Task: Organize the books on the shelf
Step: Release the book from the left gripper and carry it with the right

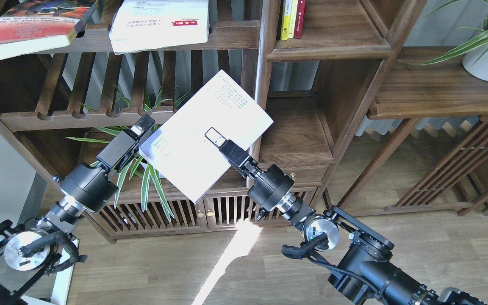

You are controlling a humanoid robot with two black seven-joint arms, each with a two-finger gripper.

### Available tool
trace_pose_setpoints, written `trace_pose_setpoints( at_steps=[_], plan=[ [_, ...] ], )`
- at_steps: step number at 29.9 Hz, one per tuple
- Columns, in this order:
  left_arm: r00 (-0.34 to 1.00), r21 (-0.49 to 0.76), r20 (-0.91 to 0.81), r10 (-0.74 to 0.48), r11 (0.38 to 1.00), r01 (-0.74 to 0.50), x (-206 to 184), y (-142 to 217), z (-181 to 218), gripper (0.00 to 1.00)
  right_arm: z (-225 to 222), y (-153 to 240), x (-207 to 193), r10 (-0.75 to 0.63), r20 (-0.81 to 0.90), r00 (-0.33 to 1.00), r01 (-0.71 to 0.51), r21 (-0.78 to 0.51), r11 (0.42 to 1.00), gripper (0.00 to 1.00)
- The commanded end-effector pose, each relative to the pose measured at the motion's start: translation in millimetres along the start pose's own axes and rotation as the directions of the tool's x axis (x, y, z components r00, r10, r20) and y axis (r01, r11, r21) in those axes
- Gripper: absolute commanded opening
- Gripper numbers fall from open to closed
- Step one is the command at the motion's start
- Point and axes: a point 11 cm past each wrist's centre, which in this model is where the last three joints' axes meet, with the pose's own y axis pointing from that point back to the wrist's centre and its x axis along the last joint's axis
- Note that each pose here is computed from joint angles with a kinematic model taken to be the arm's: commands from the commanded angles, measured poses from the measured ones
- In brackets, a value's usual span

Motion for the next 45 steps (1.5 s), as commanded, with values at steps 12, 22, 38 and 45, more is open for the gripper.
trace_pose_setpoints(
  at_steps=[12,22,38,45],
  plan=[
    [0.974,-0.054,0.036,0.225,0.973,-0.223,59,53,23,0.98,27,19,-1,0.014,0.067,0.998,-0.012,-0.018,1.000,0.10],
    [0.889,-0.099,0.056,0.454,0.889,-0.448,120,108,44,0.98,-20,59,21,0.094,-0.114,0.989,-0.107,-0.119,0.987,0.05],
    [0.815,-0.113,0.037,0.578,0.813,-0.571,153,144,40,0.98,-149,110,4,0.151,-0.465,0.872,-0.239,-0.137,0.961,0.03],
    [0.794,-0.122,0.015,0.607,0.790,-0.601,163,151,34,0.98,-213,96,-29,0.140,-0.619,0.772,-0.252,-0.097,0.963,0.03]
  ],
)
